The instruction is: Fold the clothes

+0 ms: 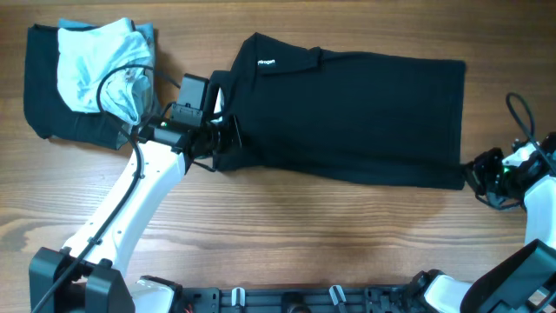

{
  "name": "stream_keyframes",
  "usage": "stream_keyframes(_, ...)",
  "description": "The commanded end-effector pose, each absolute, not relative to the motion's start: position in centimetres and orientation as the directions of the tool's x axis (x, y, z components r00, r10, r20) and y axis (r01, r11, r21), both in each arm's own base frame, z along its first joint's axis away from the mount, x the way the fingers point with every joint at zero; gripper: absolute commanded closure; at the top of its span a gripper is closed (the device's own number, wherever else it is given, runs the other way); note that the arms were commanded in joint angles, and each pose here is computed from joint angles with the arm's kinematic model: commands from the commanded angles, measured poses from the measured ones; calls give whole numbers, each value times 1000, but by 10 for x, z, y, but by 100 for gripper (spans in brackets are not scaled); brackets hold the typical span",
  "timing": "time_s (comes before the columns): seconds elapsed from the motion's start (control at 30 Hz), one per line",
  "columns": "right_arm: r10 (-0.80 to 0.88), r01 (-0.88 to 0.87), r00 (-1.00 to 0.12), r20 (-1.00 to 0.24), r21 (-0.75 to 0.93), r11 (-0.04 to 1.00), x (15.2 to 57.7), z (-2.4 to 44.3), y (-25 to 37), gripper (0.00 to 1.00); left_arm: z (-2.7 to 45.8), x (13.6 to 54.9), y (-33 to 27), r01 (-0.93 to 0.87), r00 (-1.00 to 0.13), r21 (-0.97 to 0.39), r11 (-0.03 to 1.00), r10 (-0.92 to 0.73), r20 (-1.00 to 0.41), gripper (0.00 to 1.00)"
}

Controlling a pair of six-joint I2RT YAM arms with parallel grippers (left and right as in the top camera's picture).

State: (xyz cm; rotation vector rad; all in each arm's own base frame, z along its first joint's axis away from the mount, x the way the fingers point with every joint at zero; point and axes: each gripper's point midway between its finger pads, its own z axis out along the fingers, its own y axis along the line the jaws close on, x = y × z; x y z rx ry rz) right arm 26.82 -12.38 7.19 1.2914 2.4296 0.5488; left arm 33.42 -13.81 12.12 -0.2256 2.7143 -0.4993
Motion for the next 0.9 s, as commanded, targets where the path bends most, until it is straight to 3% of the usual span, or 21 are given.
stream_keyframes(0.0, 843, 676, -518, -142, 536, 506, 284, 87, -124, 96, 130, 350, -129, -68, -886, -332, 941, -210, -413, 96)
stream_keyframes(0.27, 835, 638, -510, -208, 560, 529, 303, 94, -126, 96, 138, 368, -127, -3, -849, -290, 957, -156, -505, 96)
stream_keyframes(0.67, 834, 667, -487, -261, 506, 548, 320, 86, -128, 95, 124, 385, -128, -10, -839, -273, 962, -156, -521, 96)
stream_keyframes(0.73, 828, 664, -490, -271, 500, 557, 325, 83, -129, 91, 122, 386, -128, -10, -839, -272, 962, -156, -522, 96)
stream_keyframes(0.77, 825, 659, -493, -276, 500, 561, 328, 81, -129, 80, 122, 387, -129, -9, -838, -273, 962, -156, -523, 94)
stream_keyframes(0.8, 823, 657, -496, -276, 500, 564, 330, 79, -129, 51, 121, 389, -129, -8, -836, -274, 962, -157, -526, 87)
stream_keyframes(0.83, 821, 654, -498, -279, 501, 567, 331, 78, -129, 39, 122, 390, -129, -7, -833, -275, 961, -157, -530, 66)
stream_keyframes(0.87, 820, 654, -498, -281, 500, 568, 333, 75, -130, 28, 121, 391, -129, -1, -833, -270, 963, -150, -532, 34)
